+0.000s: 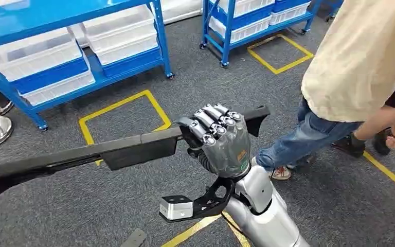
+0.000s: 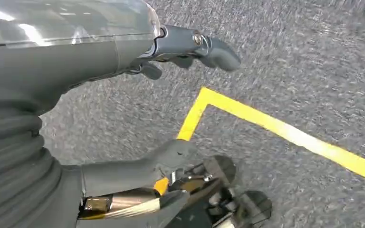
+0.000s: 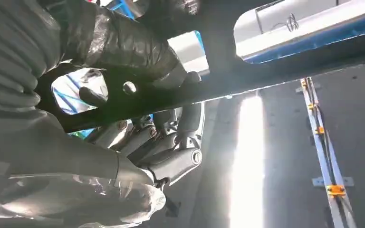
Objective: Take the parts from the cabinet and place them on the table.
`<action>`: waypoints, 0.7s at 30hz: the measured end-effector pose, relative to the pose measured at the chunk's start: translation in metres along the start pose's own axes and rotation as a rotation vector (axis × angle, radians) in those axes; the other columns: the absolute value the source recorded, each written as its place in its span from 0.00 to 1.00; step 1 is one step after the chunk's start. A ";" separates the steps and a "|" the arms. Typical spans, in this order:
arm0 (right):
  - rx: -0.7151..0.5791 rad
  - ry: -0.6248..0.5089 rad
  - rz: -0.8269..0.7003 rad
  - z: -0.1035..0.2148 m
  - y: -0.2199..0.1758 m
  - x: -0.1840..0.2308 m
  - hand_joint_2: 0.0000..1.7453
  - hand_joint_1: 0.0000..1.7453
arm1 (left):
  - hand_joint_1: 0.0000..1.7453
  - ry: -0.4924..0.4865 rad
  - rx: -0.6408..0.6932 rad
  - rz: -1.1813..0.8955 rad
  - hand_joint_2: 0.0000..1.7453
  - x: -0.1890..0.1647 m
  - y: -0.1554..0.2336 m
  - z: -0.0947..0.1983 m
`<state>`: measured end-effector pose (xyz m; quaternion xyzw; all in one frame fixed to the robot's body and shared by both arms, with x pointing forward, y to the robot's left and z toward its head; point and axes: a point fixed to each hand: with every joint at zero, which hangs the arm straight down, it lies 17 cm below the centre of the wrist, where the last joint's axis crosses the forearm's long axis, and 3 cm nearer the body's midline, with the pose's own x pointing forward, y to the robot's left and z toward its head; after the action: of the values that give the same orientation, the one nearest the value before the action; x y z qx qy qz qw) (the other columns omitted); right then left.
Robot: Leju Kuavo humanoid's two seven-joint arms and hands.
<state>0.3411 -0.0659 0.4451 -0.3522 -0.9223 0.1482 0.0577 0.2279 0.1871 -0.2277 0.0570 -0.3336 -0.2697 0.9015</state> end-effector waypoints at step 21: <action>-0.007 -0.009 0.005 -0.002 -0.004 0.000 1.00 1.00 | 0.00 0.001 -0.007 -0.004 1.00 0.000 -0.001 0.000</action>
<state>0.3391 -0.0682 0.4479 -0.3539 -0.9222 0.1467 0.0522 0.2271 0.1859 -0.2280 0.0546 -0.3321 -0.2724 0.9014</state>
